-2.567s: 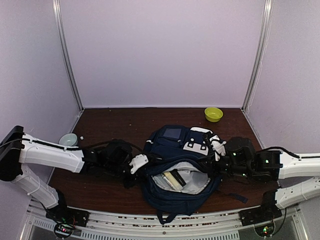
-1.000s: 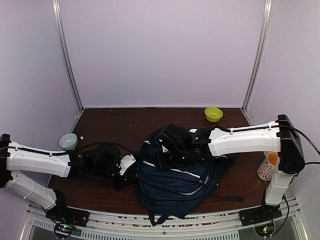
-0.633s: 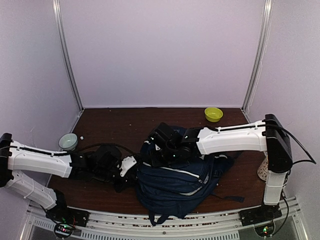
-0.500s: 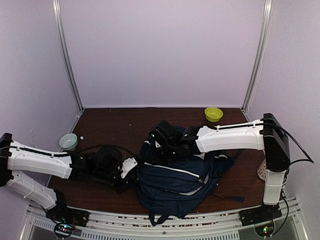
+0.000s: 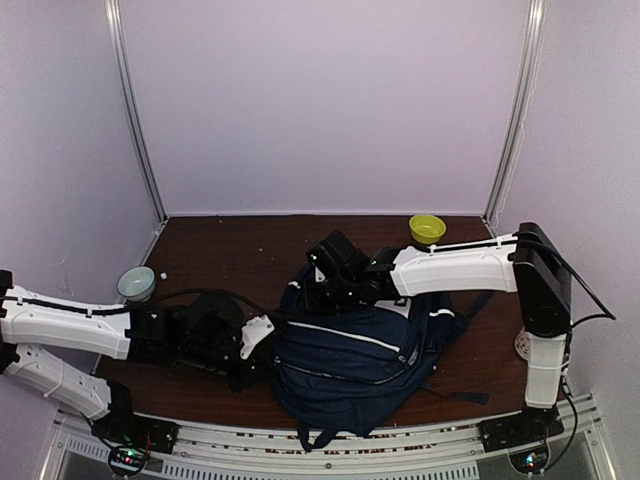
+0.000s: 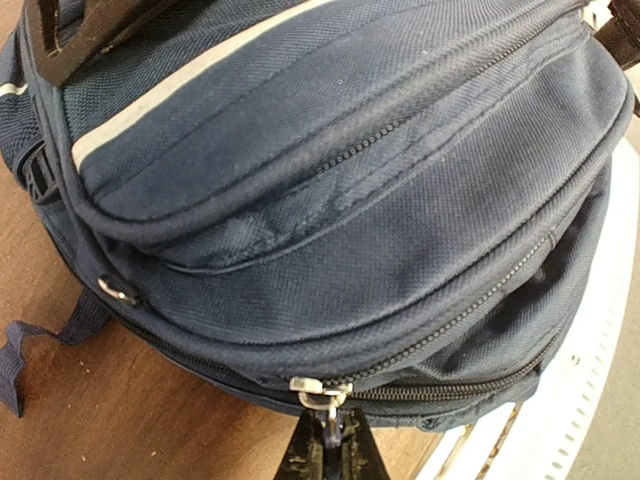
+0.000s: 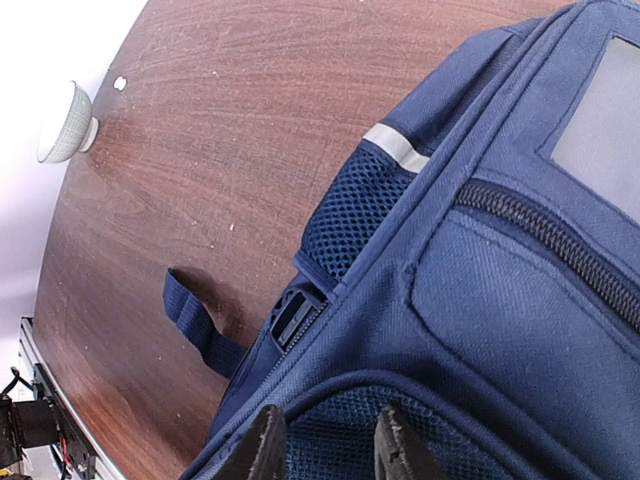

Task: Pack the student bag
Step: Zip the second largest pocket of the bag in the student bag.

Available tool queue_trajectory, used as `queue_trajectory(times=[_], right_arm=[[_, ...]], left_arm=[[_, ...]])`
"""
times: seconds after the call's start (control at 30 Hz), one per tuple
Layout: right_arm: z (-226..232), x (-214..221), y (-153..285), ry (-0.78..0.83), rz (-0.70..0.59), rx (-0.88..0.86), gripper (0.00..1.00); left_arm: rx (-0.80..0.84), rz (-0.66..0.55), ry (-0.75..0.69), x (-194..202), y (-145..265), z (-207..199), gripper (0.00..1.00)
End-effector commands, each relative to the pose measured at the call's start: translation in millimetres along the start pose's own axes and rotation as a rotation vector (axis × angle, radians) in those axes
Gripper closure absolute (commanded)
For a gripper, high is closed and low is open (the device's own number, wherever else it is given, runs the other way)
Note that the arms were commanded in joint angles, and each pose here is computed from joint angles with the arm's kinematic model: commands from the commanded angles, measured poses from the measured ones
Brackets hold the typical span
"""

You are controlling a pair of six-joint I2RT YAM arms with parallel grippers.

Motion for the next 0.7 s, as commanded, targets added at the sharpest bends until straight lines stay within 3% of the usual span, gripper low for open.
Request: queue_trajectory(times=[0.0, 0.4, 0.67], right_arm=[[-64, 16, -26, -0.001, 0.065, 0.202, 0.68], [-63, -4, -26, -0.011, -0.001, 0.194, 0.68], [-40, -23, -1, 0.043, -0.050, 0.113, 0.68]], left_arm=[[0.056, -0.011, 0.015, -9, 12, -16, 1.00], [0.200, -0.048, -0.023, -43, 10, -59, 1.00], [0.243, -0.014, -0.030, -56, -13, -69, 1.00]])
Point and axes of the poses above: each gripper's point midway between its finger pads, its own y axis back along the fingers, its own z axis along the line the jaws close on, x = y × z, the point moved 3 cm from there along y, back along the fingers, and after that the axes turned 11 degrees about -y, right-handed, at the moved point
